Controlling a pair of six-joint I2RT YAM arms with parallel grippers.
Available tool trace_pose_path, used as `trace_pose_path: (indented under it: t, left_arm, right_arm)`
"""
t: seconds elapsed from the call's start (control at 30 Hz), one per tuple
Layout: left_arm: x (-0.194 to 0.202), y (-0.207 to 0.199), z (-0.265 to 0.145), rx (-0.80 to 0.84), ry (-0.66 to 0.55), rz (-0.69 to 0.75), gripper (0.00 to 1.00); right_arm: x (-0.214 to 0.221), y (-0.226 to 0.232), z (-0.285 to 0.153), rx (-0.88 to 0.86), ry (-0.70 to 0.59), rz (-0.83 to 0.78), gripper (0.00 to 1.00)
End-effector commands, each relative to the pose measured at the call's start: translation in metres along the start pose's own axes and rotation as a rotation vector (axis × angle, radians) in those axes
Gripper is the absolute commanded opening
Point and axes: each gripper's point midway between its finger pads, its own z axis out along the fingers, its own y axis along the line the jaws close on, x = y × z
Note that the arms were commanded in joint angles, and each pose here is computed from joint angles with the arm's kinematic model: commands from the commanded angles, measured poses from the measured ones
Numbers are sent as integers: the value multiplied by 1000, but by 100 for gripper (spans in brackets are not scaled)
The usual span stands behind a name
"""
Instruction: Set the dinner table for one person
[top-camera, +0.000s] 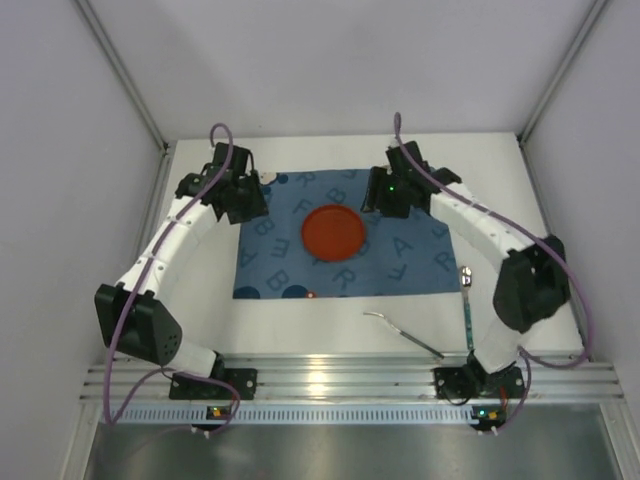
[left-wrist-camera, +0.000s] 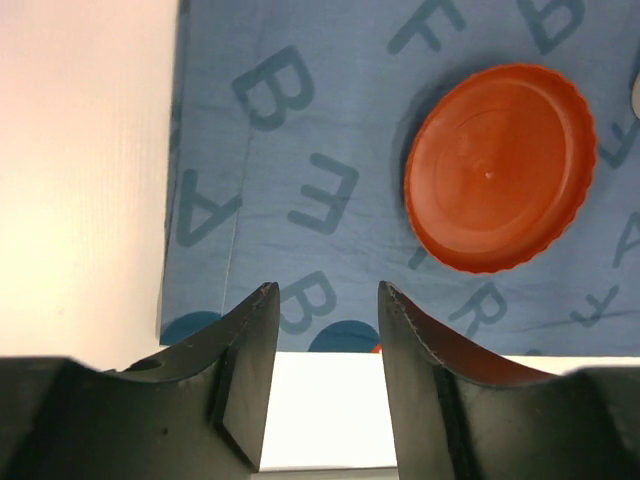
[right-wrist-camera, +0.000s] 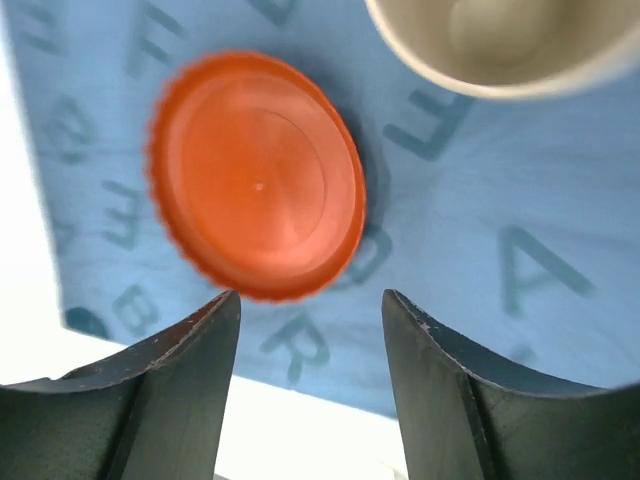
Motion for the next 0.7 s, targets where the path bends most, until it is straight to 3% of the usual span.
trace_pose_path:
  t: [0.0,0.1,0.2,0.37,0.5,0.67]
  left_arm:
    - [-9,-43,-7,87,-31,149,51]
    - [15,-76,5,110,30,260,52]
    - [59,-117,18,186,117,340,52]
    - [167,-174,26,235,339,427,52]
    - [219,-195,14,215,479,345,52]
    - [249,-213,-5,203,536,316,56]
  right_arm:
    - [-40,-17,-94,14,-210,6,61]
    - [1,-76,-107,34,-82,158,60]
    - [27,-115,-128,107,-60,200,60]
    - [55,-123,-151,130,-25,171,61]
    - [64,-121,-153,112,-8,176,62]
    - [75,-122,-144,79,11,140,80]
